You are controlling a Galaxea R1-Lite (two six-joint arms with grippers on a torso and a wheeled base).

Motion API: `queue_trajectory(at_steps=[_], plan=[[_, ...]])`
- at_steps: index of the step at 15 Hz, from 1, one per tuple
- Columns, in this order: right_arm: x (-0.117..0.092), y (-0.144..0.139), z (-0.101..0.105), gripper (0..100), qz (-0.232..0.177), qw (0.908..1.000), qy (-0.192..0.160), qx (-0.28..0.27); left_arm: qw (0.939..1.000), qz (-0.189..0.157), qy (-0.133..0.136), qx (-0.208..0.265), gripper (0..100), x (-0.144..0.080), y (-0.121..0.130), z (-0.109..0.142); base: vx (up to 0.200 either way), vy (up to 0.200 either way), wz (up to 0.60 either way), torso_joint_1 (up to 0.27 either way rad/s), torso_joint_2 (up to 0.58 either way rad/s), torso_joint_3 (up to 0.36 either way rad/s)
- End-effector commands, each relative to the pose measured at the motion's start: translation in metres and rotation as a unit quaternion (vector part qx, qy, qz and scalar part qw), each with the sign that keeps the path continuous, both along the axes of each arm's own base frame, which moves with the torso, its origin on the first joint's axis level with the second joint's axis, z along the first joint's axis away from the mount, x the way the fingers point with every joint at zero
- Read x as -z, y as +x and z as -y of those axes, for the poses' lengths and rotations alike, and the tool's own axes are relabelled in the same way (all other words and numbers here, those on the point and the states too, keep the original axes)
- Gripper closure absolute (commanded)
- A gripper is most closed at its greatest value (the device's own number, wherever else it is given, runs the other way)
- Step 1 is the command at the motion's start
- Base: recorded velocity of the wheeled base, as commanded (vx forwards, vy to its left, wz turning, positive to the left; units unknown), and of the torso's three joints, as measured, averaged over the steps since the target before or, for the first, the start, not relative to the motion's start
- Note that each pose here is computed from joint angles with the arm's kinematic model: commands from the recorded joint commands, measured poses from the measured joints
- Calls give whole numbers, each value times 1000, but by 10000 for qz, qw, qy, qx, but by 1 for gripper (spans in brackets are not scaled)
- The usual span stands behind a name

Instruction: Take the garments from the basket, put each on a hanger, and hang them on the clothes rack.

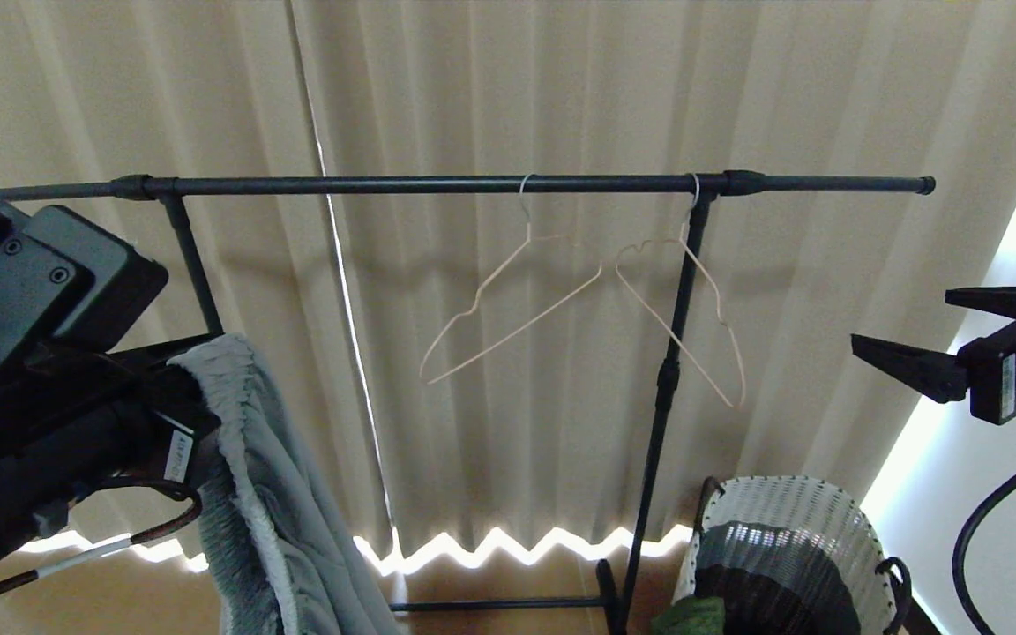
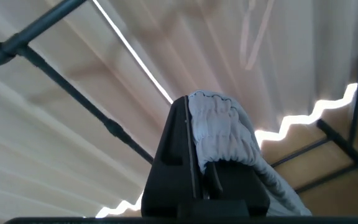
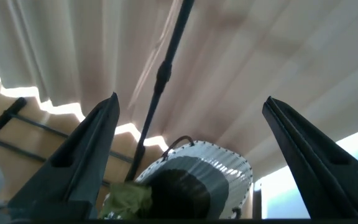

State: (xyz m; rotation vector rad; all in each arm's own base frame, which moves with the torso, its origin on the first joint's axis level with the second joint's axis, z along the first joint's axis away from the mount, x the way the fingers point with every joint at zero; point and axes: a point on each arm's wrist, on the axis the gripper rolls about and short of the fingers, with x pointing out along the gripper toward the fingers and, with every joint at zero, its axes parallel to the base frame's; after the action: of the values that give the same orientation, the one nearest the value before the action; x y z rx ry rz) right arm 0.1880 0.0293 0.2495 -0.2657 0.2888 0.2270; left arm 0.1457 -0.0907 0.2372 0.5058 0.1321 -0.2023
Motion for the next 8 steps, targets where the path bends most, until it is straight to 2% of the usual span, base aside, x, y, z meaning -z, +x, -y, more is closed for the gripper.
queue_trajectory(at_steps=[1,4,5,6,8], plan=[[5,10,-1,0,-214,9997,1,125,10000,-36,27,2,100,2,1,0,200,0,0,2,-2,2],[13,21,-15,0,-488,9979,293,316,9999,-109,47,-12,100,8,0,0,200,0,0,-1,2,2],[13,26,-21,0,-531,9965,491,428,9999,-140,75,-3,100,10,-1,-1,200,0,0,2,-2,2],[13,26,-21,0,-531,9965,491,428,9999,-140,75,-3,100,10,-1,-1,200,0,0,-2,2,7],[9,34,-27,0,-633,9958,533,404,9996,-222,174,12,100,22,-5,-3,0,0,0,0,0,0]])
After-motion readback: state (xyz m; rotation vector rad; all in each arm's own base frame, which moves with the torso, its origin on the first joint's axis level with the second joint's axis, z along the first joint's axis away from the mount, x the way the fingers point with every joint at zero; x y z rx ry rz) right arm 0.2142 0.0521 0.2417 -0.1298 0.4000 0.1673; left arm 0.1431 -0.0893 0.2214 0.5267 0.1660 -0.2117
